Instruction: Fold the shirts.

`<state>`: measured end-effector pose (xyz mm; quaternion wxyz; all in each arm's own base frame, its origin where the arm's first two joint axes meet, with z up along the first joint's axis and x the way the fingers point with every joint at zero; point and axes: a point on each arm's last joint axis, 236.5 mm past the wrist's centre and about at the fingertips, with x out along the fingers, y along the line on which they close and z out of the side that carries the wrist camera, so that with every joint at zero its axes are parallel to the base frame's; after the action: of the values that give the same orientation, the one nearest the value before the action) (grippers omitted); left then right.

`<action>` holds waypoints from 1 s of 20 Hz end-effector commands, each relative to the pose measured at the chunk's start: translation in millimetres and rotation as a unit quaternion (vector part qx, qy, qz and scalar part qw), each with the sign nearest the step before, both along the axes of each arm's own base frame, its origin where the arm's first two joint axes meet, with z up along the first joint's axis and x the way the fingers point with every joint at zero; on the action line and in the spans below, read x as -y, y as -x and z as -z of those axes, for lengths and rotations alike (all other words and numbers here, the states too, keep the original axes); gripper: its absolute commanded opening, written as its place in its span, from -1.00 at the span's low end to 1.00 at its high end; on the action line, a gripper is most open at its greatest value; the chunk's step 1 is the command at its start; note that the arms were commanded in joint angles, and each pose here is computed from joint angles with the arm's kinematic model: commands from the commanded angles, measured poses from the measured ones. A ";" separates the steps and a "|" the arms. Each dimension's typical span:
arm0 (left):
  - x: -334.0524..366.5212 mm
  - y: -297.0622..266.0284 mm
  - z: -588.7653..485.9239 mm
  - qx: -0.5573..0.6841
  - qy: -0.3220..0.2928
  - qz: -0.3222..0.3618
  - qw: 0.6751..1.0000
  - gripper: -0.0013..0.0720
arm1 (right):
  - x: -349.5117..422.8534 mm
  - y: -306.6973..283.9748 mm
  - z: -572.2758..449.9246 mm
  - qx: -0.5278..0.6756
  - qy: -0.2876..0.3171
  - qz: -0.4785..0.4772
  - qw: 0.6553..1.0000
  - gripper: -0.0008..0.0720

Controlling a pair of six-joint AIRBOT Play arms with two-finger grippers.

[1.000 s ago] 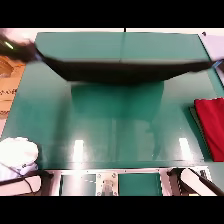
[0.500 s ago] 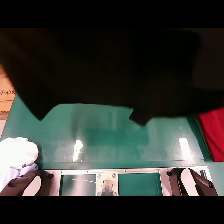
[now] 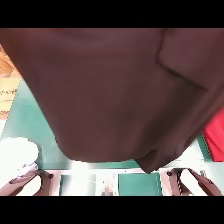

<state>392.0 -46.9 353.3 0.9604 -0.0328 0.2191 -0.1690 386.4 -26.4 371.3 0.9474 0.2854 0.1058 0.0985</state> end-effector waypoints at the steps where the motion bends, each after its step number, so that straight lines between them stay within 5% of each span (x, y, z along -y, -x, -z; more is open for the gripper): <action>1: 11.5 -62.1 139.4 -0.156 0.059 0.046 0.985 -0.90 | 8.4 -64.5 139.6 -0.116 -0.032 -0.010 0.993 -0.93; 5: 20.3 -102.6 289.9 -0.297 0.079 0.054 0.950 -0.90 | 15.5 -110.3 292.7 -0.252 -0.080 -0.018 0.964 -0.93; 9: 39.0 -140.2 371.2 -0.314 0.081 0.032 0.946 -0.90 | 25.3 -133.7 384.2 -0.328 -0.112 -0.018 0.938 -0.93; 14: 31.5 -167.2 394.3 -0.289 0.091 -0.008 0.953 -0.90 | 38.0 -165.9 413.1 -0.335 -0.115 -0.018 0.935 -0.93; 20: 34.9 -131.8 410.2 -0.352 0.051 0.037 0.934 -0.90 | 36.1 -131.9 417.0 -0.386 -0.099 -0.074 0.914 -0.94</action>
<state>543.7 -82.5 -43.0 0.8344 -0.1557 0.4966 -0.1813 539.5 -65.5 -36.7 0.8099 0.3973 0.4296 0.0403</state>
